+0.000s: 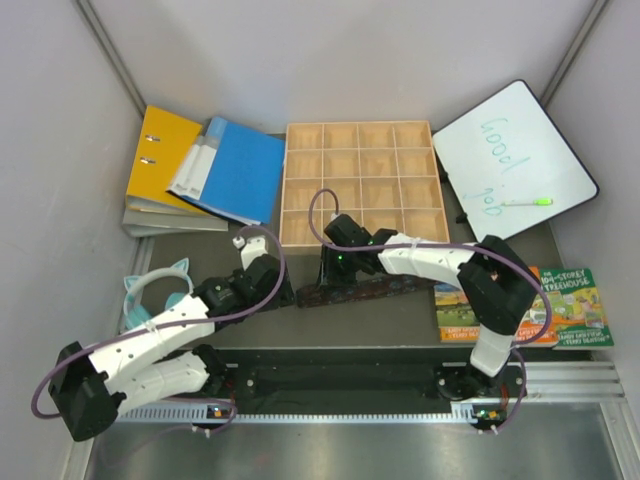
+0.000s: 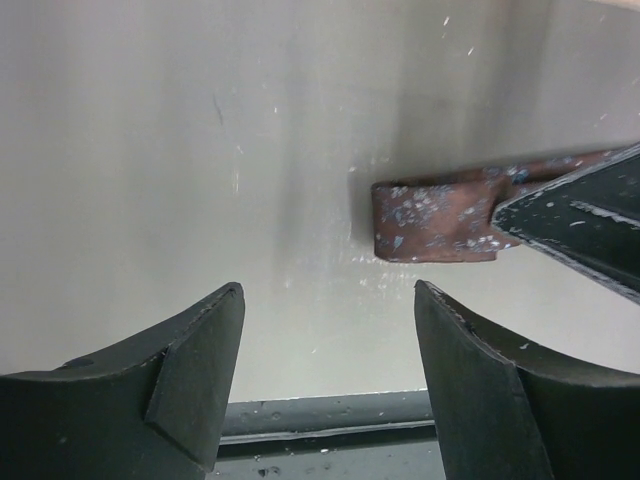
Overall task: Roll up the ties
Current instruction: Roll the tie at the center of the board.
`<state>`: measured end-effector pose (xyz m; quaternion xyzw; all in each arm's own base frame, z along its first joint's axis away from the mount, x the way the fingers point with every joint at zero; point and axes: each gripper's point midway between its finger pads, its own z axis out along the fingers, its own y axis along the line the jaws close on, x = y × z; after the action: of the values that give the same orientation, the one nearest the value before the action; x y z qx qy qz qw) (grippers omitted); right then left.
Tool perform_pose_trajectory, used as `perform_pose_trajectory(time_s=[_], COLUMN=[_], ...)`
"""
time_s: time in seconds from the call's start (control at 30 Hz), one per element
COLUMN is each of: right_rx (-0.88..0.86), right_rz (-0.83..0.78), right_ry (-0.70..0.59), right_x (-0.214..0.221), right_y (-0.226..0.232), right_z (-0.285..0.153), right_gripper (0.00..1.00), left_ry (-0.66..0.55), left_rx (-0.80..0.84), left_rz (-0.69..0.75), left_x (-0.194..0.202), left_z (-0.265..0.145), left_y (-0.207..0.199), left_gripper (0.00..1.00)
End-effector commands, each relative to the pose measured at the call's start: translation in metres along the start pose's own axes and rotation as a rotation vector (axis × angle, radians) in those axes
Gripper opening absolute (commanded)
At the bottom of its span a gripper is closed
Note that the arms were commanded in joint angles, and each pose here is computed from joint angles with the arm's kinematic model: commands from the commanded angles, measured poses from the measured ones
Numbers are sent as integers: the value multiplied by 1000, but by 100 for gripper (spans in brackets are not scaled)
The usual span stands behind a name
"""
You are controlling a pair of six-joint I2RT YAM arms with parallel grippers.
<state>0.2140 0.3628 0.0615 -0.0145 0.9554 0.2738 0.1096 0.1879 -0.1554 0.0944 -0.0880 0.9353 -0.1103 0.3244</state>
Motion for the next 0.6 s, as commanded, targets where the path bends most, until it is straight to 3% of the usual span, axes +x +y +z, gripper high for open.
perform_pose_trajectory(time_s=[0.0,0.57], right_rx=[-20,43], right_rz=[-27,13], right_ry=[-22,-9], right_x=[-3,9], right_y=[12,-9], right_z=[2,16], right_gripper=[29,24], left_ry=[-31,-13], left_rx=[77,147], left_rz=[-48,-38], left_x=[-4,12], left_z=[4,22], left_y=[-13,-19], left_gripper=[73,70])
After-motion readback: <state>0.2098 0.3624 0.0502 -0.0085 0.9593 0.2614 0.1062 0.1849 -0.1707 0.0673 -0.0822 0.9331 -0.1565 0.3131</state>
